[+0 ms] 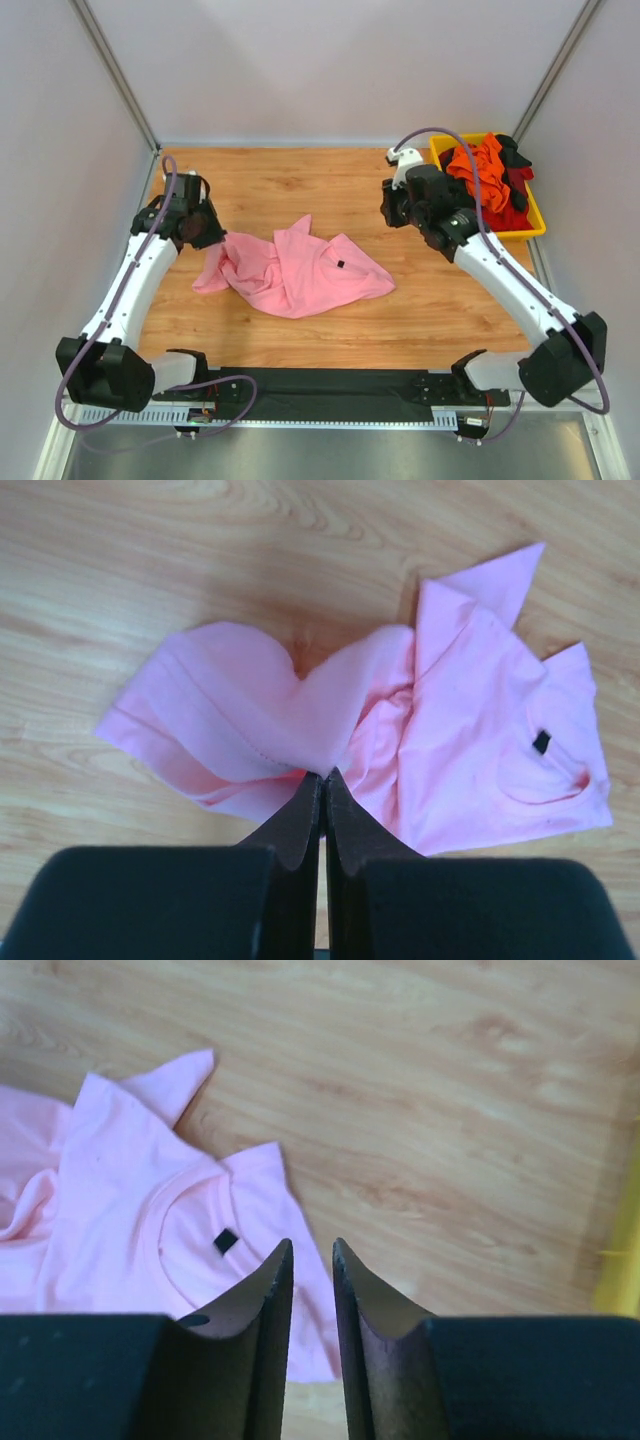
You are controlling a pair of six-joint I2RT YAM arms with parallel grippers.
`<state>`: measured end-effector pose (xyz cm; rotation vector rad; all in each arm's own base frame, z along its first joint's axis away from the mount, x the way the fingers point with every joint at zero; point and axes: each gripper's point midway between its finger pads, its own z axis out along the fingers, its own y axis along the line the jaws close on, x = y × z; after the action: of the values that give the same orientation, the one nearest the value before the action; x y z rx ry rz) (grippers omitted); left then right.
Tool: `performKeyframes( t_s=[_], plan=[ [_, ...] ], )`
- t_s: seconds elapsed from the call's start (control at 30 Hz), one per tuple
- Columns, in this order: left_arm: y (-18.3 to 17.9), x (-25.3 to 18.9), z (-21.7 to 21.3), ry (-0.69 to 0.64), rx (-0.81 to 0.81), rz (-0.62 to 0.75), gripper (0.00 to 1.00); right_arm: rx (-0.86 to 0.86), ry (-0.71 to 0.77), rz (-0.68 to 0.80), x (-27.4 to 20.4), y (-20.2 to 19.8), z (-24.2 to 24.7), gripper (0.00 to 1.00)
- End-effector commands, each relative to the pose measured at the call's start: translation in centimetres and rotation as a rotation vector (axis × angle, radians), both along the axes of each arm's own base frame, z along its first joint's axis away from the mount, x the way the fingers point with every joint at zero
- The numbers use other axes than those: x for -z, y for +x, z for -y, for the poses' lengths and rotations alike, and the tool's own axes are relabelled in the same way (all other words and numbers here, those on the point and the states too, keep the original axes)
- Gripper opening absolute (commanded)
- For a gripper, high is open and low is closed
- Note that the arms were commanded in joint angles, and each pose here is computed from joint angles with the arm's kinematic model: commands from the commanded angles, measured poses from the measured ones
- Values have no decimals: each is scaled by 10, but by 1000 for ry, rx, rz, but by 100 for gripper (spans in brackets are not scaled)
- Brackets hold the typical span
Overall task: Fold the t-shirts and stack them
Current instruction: Flatten the tshirt out
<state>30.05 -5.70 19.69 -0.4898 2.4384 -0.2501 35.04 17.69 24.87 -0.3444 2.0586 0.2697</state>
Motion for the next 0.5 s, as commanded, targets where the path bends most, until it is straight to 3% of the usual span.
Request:
performKeyframes(
  t_s=[0.0,0.03,0.1,0.17,0.2,0.47],
  plan=[
    [-6,16,13,-75,45,-3,0,-137,77,-139,42,-5,-37,26],
    [-8,25,15,-85,40,-18,0,-175,101,-143,39,-3,-49,35],
    [-11,35,16,-88,44,-47,0,-272,108,-191,55,0,-77,42],
    [-13,46,15,-81,38,-81,0,-317,114,-197,52,12,-98,44],
    [-14,48,14,-77,39,-90,0,-328,94,-263,79,17,-109,44],
    [-15,60,16,-79,56,-119,0,-492,76,-383,129,41,-165,52]
  ],
)
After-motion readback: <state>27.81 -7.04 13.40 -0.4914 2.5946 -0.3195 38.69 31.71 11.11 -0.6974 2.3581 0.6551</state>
